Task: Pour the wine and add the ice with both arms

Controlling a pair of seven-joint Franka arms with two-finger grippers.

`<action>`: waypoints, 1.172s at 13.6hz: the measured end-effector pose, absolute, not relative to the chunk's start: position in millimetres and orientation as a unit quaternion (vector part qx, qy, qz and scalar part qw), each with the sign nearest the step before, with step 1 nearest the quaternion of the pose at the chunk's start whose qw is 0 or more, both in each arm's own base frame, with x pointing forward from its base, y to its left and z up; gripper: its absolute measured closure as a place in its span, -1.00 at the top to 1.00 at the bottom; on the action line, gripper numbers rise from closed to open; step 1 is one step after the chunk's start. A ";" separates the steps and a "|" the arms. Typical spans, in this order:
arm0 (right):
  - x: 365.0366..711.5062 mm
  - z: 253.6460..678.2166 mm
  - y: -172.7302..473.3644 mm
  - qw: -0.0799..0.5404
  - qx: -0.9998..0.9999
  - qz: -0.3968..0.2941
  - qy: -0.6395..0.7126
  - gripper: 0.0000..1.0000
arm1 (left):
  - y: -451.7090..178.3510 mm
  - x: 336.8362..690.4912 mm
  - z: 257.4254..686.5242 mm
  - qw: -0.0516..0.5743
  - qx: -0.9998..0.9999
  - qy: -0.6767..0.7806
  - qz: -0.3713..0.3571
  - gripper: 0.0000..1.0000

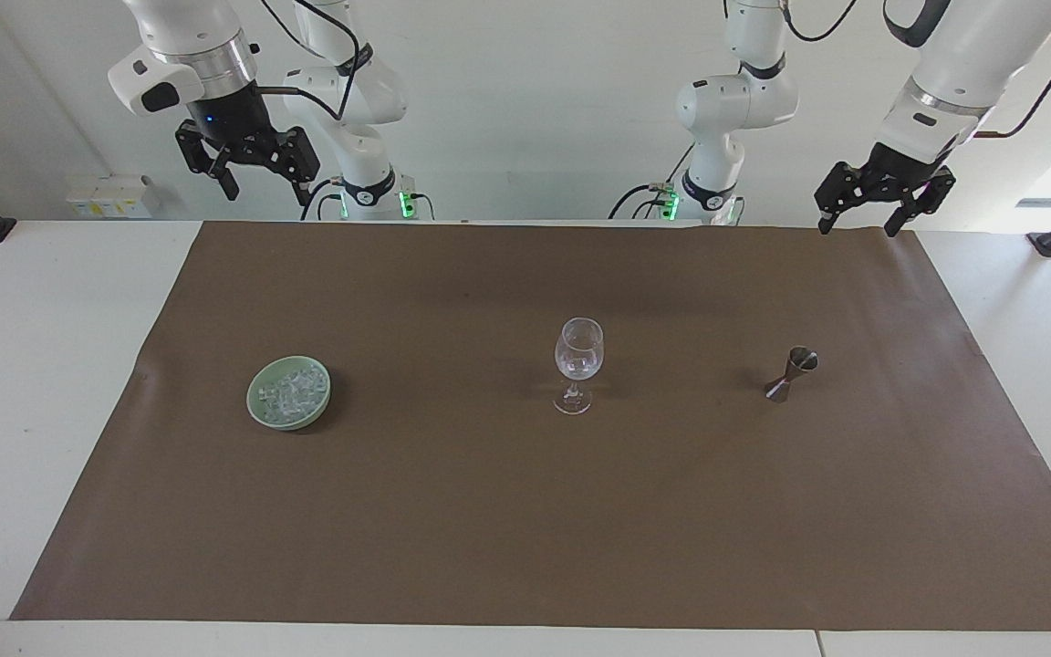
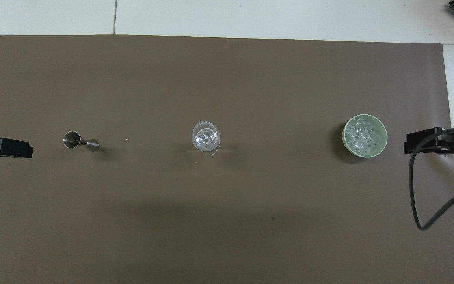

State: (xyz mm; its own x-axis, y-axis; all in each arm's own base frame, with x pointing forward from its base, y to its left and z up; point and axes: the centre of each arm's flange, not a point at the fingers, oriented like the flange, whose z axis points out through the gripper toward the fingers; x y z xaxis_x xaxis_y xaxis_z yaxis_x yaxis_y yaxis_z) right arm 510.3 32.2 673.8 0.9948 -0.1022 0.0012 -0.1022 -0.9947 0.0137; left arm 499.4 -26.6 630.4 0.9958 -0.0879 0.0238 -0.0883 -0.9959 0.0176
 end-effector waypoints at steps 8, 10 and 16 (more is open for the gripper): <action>515.3 677.4 24.6 0.004 0.998 0.021 -0.058 1.00 | -26.6 499.4 630.4 0.009 0.999 -0.044 0.011 1.00; 515.3 677.4 24.6 0.004 0.998 0.021 -0.058 1.00 | -26.6 499.4 630.4 0.009 0.999 -0.044 0.012 1.00; 514.8 676.9 19.3 0.005 0.998 0.018 -0.063 1.00 | -26.6 499.4 630.4 0.009 0.999 -0.044 0.011 1.00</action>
State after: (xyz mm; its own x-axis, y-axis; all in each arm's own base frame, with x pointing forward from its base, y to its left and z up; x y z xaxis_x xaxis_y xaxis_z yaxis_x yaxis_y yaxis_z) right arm 514.8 19.3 676.9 0.9913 -0.1264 0.0363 -0.1267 -0.9919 0.0069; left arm 499.4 -26.6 630.4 0.9959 -0.0878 0.0238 -0.0882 -0.9959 0.0176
